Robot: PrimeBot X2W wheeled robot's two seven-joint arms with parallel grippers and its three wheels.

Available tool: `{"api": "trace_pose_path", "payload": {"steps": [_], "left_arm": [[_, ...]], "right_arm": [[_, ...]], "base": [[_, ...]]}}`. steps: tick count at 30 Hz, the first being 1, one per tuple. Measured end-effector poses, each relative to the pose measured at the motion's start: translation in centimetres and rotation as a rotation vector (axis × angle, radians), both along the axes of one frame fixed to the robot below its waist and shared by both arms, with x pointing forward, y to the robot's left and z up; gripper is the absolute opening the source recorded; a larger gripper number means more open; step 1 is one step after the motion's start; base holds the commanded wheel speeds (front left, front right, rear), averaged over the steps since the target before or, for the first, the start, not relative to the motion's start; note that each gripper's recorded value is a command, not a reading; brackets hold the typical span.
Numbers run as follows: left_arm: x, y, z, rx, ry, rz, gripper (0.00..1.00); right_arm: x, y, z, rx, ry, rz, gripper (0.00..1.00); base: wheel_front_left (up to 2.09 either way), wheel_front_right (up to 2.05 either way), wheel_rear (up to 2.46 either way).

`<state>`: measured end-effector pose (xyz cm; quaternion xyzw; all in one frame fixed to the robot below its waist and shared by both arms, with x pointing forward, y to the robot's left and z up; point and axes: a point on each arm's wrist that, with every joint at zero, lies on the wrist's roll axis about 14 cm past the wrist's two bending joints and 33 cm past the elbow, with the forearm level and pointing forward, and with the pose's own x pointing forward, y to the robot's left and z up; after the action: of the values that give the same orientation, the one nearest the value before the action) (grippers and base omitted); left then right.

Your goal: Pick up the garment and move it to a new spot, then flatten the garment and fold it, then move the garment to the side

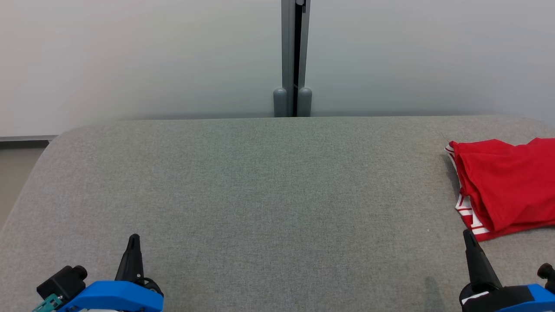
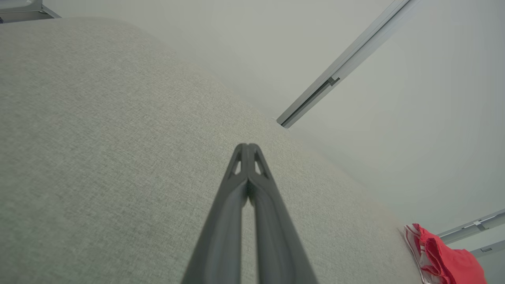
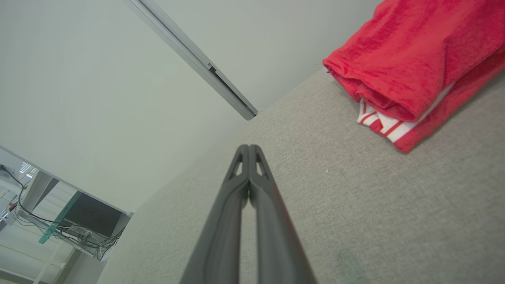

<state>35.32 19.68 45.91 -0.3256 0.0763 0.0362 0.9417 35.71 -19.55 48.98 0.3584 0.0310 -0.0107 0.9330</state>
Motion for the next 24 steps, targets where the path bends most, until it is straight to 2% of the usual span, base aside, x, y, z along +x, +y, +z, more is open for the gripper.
{"api": "trace_pose_path", "payload": {"steps": [24], "left_arm": [[1.3,0.3,1.2,-0.327,-0.028,0.050,0.00]], "right_arm": [[1.2,-0.1,0.4,0.303,-0.011,-0.019,0.00]], "base": [[0.00,0.00,0.00]]}}
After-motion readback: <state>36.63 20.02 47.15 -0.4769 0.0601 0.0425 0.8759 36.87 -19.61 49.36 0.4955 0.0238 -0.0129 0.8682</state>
